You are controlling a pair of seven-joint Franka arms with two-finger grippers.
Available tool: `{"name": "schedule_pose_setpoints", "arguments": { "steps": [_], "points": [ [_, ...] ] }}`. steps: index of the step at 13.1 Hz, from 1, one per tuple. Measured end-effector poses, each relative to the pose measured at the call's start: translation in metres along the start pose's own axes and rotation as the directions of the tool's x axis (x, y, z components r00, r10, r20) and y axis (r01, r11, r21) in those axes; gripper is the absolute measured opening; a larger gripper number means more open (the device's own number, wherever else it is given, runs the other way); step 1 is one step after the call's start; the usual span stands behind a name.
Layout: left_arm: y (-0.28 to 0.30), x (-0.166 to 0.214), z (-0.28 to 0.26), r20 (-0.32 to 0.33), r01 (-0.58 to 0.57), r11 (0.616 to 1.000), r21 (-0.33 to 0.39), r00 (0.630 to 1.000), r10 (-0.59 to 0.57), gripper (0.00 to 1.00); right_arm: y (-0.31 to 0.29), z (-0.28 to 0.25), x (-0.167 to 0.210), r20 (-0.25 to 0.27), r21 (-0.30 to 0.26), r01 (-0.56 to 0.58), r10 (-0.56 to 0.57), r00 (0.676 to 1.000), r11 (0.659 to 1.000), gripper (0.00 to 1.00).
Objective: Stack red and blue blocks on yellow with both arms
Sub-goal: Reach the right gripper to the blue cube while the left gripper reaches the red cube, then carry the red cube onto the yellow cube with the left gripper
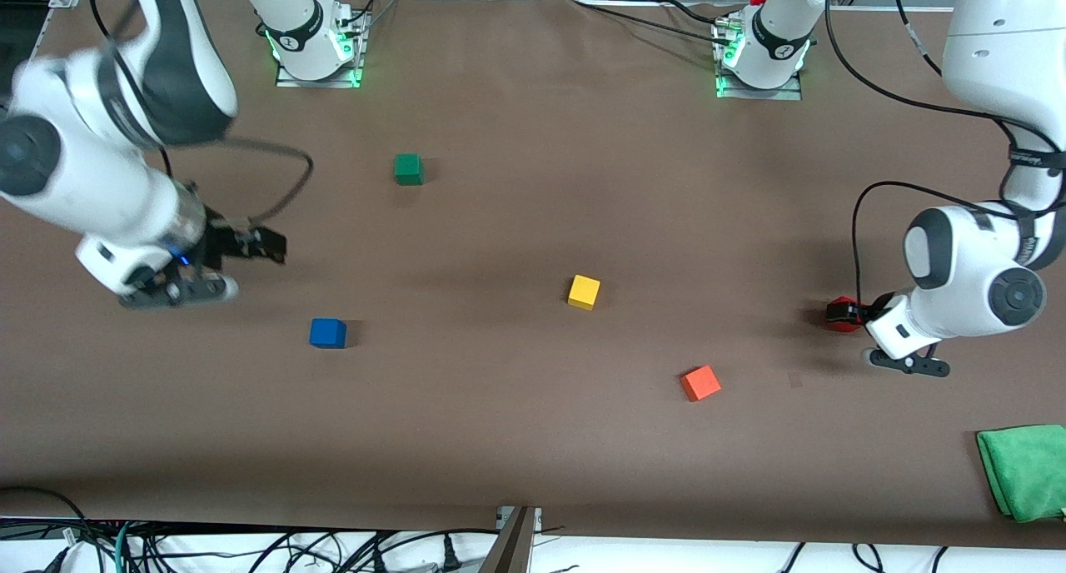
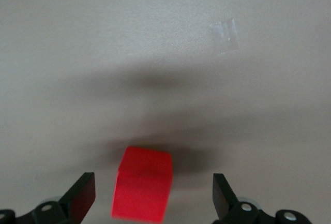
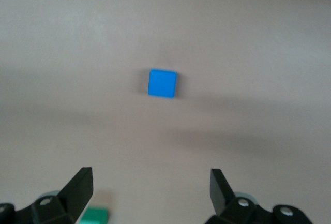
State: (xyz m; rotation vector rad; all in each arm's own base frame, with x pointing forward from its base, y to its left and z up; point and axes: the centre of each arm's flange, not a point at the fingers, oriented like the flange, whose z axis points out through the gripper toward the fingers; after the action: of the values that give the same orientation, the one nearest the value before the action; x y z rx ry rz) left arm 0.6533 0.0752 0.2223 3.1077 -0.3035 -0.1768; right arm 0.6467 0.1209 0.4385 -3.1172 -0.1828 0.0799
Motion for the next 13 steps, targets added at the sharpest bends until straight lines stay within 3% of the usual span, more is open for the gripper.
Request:
{"name": "schedule_pose_setpoints", "arguments": {
  "steps": [5, 8, 9, 11, 13],
  "points": [
    [0.002, -0.011, 0.022, -0.015, -0.046, 0.999, 0.005, 0.999, 0.046, 1.0, 0.014, 0.143, 0.049, -0.047, 0.025, -0.025, 0.026, 0.999, 0.999, 1.0],
    [-0.011, -0.02, 0.025, -0.018, -0.068, 0.998, 0.005, 0.998, 0.068, 1.0, 0.018, 0.201, 0.052, -0.043, 0.032, -0.035, 0.036, 0.998, 0.999, 1.0],
    [-0.015, -0.022, 0.023, -0.019, -0.084, 0.996, 0.005, 0.996, 0.084, 0.96, 0.017, 0.211, 0.049, -0.075, 0.035, -0.037, 0.04, 0.996, 0.999, 1.0],
    [-0.017, -0.025, 0.021, -0.017, -0.112, 0.994, 0.004, 0.994, 0.112, 0.74, 0.016, 0.235, 0.038, -0.138, 0.044, -0.047, 0.053, 0.989, 0.998, 0.99],
    [-0.016, -0.025, 0.018, -0.02, -0.118, 0.993, 0.005, 0.993, 0.118, 0.55, 0.015, 0.253, 0.026, -0.149, 0.048, -0.059, 0.066, 0.987, 0.997, 0.95]
  ]
}}
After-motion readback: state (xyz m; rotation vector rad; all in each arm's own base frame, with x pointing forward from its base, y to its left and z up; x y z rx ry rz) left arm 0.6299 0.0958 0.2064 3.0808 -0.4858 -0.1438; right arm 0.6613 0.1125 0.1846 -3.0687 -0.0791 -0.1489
